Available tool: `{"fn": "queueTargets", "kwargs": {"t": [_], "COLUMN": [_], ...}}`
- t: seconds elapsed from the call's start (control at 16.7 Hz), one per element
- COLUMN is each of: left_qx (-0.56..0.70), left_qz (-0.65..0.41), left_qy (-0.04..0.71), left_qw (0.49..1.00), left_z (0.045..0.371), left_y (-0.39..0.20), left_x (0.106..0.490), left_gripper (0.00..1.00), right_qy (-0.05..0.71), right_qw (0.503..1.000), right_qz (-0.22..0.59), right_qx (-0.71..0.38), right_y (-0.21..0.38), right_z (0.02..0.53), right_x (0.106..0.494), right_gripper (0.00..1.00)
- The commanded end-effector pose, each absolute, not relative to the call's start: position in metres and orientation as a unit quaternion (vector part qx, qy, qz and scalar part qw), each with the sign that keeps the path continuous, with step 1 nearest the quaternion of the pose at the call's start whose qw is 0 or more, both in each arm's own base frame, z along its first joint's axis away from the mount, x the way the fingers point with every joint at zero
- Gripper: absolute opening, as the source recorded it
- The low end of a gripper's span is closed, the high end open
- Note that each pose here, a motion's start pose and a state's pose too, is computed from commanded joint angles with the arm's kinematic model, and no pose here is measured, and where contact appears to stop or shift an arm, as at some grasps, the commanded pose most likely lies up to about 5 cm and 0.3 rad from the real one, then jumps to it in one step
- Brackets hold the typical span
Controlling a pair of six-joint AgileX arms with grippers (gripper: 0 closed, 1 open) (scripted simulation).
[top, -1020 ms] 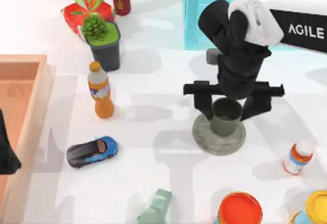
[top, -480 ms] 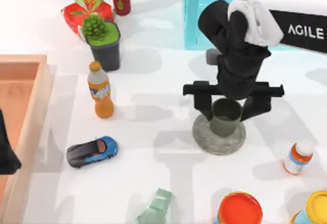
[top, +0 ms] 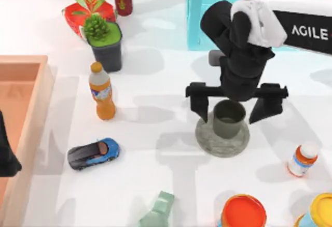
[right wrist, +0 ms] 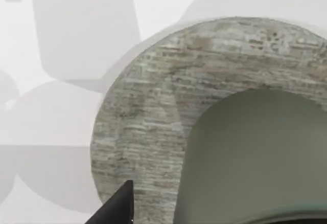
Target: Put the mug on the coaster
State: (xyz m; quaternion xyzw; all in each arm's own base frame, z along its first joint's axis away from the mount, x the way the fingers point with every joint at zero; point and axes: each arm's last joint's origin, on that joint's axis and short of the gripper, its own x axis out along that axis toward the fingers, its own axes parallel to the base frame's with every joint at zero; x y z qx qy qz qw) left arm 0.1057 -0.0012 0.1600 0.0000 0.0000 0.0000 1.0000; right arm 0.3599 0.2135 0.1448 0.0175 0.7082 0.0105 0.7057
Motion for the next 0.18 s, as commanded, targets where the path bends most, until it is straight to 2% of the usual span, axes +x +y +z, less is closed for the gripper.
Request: {"fn": "queueTargets", "kwargs": {"t": [0.18], "left_qx": [0.000], "left_qz": [0.000], "left_qy": [0.000], "left_qw": [1.000], "left_z": [0.1600], "left_y": [-0.0012], "left_x": [0.1057], "left_gripper": [1.00], "right_qy": [0.708], "right_qw": [0.706], "right_qz": [0.010], "right_qx": [0.018], "right_y": [0.2135], "right_z": [0.1448], "right_x": [0.3599], "right_gripper": [1.00]}}
